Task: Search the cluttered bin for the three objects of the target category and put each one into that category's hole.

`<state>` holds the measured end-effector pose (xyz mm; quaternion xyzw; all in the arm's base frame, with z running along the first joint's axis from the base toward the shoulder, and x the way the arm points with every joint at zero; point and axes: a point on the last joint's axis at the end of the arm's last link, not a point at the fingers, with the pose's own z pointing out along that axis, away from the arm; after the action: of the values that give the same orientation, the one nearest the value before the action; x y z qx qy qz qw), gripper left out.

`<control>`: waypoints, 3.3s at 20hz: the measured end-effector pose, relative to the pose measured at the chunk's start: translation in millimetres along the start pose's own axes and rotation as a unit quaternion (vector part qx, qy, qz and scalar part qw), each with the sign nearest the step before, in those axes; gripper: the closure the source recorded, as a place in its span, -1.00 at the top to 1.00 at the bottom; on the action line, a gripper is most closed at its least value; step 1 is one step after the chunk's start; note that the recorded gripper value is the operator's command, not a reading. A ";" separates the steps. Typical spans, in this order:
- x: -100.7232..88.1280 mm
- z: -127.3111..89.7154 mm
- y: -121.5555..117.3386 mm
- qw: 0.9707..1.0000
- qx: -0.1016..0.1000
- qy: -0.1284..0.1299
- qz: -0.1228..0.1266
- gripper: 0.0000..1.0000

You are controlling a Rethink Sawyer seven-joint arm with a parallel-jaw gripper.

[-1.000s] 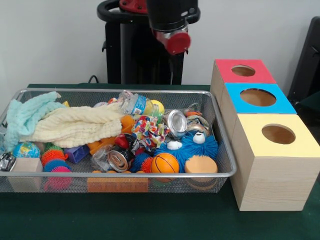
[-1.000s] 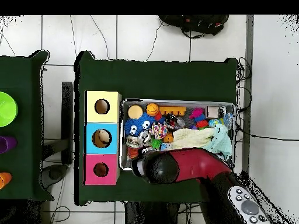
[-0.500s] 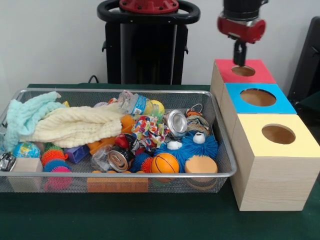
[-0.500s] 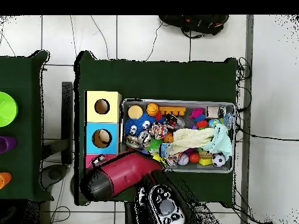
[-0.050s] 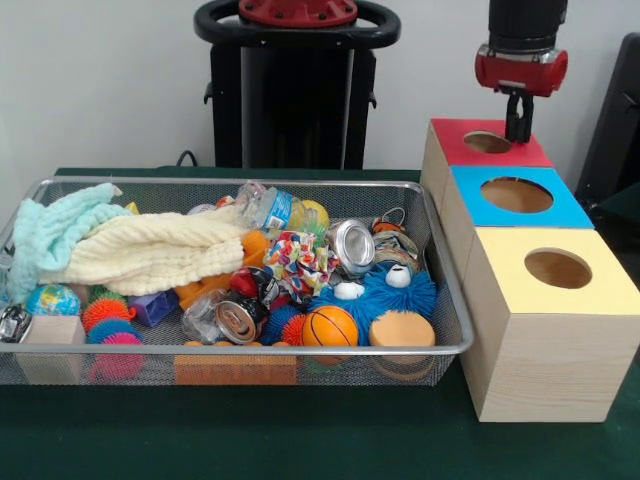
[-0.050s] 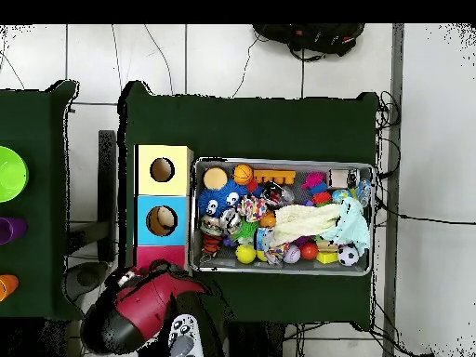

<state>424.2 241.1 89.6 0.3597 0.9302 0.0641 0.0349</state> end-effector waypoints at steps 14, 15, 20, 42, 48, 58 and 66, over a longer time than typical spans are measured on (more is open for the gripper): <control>-27.0 0.8 -31.5 0.998 -0.021 -0.009 0.055 -1.00; -31.8 1.0 -35.2 0.998 -0.019 -0.009 0.061 -1.00; -51.3 -1.6 -50.5 0.994 -0.017 0.000 0.105 -1.00; -100.1 -127.1 -35.9 0.953 0.063 0.070 0.287 -1.00; -89.7 -69.4 -69.0 0.981 0.036 0.030 0.188 -1.00; -98.3 -21.6 -130.5 0.977 0.063 0.065 0.193 -1.00; -103.1 -2.3 -154.4 0.974 0.077 0.081 0.199 -1.00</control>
<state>397.4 58.3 71.5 0.5331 0.8416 0.0264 -0.0820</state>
